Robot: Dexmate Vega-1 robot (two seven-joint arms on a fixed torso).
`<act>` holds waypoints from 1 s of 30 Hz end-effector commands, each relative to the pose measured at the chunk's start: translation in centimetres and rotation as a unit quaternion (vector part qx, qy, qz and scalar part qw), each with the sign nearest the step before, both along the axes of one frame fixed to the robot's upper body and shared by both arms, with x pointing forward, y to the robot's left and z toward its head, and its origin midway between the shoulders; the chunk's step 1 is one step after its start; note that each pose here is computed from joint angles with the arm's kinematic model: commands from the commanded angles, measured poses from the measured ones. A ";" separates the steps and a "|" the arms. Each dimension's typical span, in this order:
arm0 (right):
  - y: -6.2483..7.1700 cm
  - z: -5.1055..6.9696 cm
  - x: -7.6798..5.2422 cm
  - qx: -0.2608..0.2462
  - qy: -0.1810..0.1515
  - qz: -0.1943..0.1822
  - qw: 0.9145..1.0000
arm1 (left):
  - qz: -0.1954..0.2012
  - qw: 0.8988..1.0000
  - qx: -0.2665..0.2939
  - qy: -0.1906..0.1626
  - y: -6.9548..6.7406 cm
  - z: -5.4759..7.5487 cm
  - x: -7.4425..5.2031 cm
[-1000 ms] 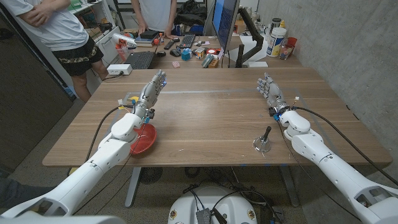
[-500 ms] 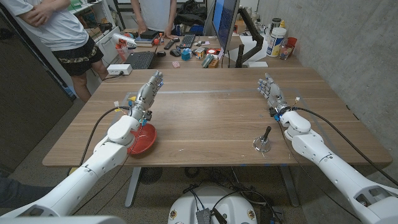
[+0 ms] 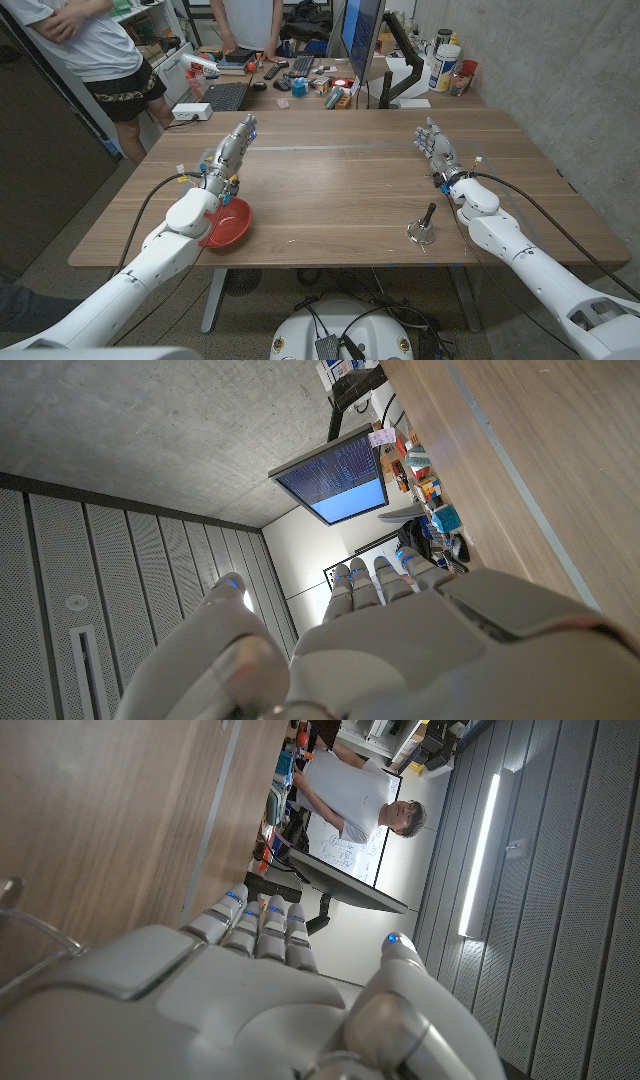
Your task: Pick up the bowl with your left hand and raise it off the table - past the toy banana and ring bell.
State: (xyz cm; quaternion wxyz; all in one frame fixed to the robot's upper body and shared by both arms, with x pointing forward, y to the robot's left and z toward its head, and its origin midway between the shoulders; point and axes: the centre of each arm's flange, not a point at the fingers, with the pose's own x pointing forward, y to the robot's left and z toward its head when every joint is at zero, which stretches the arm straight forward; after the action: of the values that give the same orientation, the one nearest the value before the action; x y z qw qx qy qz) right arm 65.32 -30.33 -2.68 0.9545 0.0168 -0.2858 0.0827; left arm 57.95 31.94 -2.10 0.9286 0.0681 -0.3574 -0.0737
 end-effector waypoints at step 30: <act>-0.3 0.7 0.2 0.004 -0.004 -0.006 1.000 | 0.026 0.999 0.023 -0.028 1.1 -0.4 -3.3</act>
State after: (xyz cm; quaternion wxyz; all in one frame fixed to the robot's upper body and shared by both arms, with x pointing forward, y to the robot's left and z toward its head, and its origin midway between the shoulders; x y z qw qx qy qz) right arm 65.38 -30.72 -2.15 0.9533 0.0214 -0.2913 0.0766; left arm 55.43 32.64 -2.41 0.9208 0.1024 -0.3723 -0.0547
